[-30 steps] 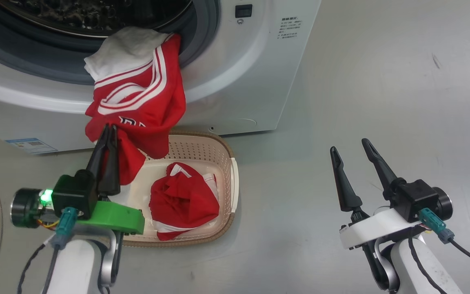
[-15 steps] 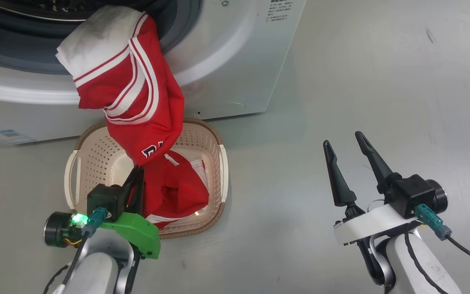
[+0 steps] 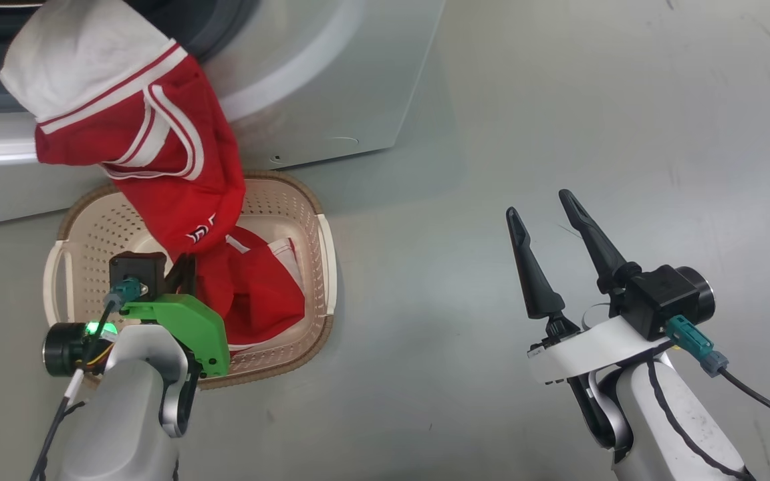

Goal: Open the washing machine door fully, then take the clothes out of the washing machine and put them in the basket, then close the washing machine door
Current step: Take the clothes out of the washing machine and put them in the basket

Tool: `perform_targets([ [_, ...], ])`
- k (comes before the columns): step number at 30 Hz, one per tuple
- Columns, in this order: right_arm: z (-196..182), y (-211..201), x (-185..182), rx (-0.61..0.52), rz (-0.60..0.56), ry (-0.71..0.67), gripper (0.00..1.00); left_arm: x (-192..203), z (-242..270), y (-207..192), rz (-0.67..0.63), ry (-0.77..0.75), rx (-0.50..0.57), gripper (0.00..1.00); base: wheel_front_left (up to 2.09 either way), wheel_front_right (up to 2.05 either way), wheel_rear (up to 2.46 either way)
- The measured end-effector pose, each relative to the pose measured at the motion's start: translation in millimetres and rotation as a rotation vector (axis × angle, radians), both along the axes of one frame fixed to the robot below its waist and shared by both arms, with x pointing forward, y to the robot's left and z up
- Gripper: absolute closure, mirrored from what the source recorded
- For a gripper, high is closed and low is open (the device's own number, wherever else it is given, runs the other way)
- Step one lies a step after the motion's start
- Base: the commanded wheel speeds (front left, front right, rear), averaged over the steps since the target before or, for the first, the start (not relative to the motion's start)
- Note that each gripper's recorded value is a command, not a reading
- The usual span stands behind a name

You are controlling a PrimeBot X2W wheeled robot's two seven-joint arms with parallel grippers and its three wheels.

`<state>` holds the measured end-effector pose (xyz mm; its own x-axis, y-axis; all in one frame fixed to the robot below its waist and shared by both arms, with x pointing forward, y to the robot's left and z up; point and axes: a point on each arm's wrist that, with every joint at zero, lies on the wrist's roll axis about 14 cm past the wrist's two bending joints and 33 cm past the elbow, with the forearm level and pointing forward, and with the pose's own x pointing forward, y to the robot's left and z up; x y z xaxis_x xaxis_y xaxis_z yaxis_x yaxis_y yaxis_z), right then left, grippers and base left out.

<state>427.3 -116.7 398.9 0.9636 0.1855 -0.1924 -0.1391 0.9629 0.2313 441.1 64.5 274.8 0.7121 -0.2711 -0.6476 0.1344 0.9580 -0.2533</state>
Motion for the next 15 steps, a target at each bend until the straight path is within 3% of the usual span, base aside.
perform_targets([
  [8,-9,-16,-2,-0.022,-0.044,0.028,0.00,6,-30,-13,-0.028,0.087,0.008,1.00,0.00,0.00,0.00],
  [9,-10,-19,-3,-0.025,-0.052,0.033,0.00,6,-32,-15,-0.035,0.095,0.009,0.70,0.00,0.00,0.00],
  [10,-12,-21,-3,-0.028,-0.057,0.038,0.00,7,-34,-17,-0.038,0.101,0.010,0.03,0.00,0.00,0.00],
  [15,-16,-25,-4,-0.027,-0.072,0.051,0.00,12,-39,-19,-0.045,0.103,0.012,0.00,0.00,0.00,0.00],
])
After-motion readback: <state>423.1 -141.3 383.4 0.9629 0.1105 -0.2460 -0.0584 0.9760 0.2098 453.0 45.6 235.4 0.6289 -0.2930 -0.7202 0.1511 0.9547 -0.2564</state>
